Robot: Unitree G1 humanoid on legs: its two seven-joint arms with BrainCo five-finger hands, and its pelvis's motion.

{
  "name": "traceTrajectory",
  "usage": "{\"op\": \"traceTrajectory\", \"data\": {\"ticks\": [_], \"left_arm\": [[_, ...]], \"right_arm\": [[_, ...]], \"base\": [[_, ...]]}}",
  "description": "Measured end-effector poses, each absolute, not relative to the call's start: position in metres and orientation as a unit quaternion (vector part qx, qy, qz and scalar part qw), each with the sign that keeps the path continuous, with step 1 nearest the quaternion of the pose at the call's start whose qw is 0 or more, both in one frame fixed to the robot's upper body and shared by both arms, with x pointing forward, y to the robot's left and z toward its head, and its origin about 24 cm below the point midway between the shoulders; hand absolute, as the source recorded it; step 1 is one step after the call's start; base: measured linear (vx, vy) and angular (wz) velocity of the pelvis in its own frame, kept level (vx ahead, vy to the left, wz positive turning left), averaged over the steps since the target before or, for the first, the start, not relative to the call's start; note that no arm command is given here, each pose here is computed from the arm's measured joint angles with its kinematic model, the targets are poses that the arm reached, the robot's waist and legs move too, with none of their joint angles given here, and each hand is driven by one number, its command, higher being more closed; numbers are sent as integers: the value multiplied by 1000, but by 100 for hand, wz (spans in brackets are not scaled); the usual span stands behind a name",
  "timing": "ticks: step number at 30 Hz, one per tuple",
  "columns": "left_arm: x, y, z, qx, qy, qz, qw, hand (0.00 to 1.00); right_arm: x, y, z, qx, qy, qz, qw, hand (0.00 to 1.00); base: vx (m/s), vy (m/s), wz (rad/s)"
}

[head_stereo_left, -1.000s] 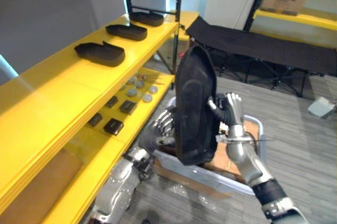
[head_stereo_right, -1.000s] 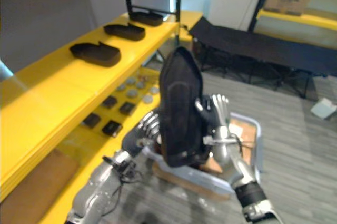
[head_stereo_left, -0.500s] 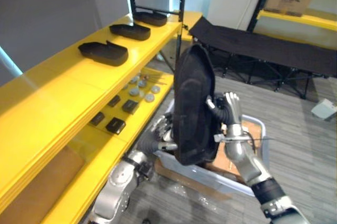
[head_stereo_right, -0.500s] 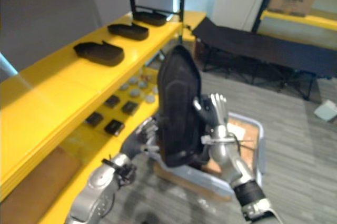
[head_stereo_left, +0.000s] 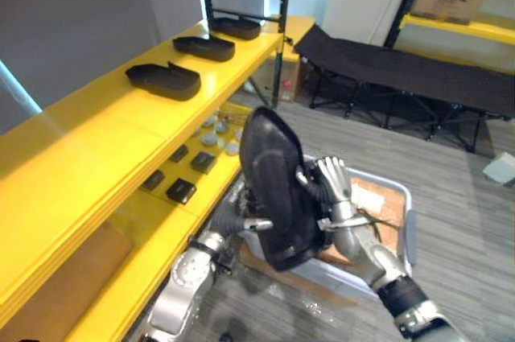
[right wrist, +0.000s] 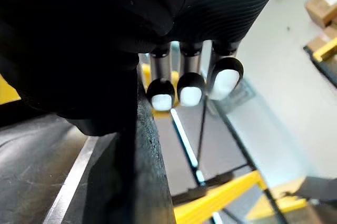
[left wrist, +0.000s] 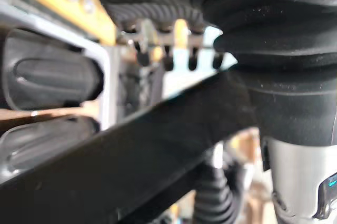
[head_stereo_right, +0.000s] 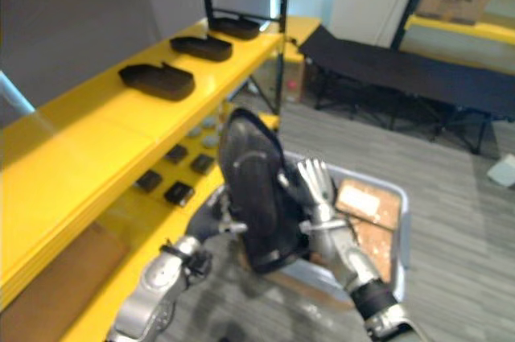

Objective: Walk over and take plastic housings, then place them on the shelf

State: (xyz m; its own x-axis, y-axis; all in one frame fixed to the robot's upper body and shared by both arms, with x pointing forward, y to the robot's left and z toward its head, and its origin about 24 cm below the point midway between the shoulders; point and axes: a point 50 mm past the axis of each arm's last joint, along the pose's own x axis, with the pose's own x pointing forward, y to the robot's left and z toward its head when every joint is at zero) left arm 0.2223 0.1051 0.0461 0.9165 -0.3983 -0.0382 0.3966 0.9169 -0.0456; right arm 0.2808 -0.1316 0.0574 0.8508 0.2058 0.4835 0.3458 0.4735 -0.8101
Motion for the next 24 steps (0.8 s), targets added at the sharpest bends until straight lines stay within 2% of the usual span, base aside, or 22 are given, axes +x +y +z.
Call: {"op": "traceTrajectory", "data": {"ticks": [7, 24], "left_arm": [[223, 99, 43, -17, 29, -211, 977, 0], [219, 90, 21, -4, 84, -222, 971, 0]], "right_arm": [[280, -133, 47, -528, -252, -52, 809, 100], [274, -122, 38, -511, -247, -65, 821, 100]], "base": [[0, 0, 0], [0, 0, 0]]}}
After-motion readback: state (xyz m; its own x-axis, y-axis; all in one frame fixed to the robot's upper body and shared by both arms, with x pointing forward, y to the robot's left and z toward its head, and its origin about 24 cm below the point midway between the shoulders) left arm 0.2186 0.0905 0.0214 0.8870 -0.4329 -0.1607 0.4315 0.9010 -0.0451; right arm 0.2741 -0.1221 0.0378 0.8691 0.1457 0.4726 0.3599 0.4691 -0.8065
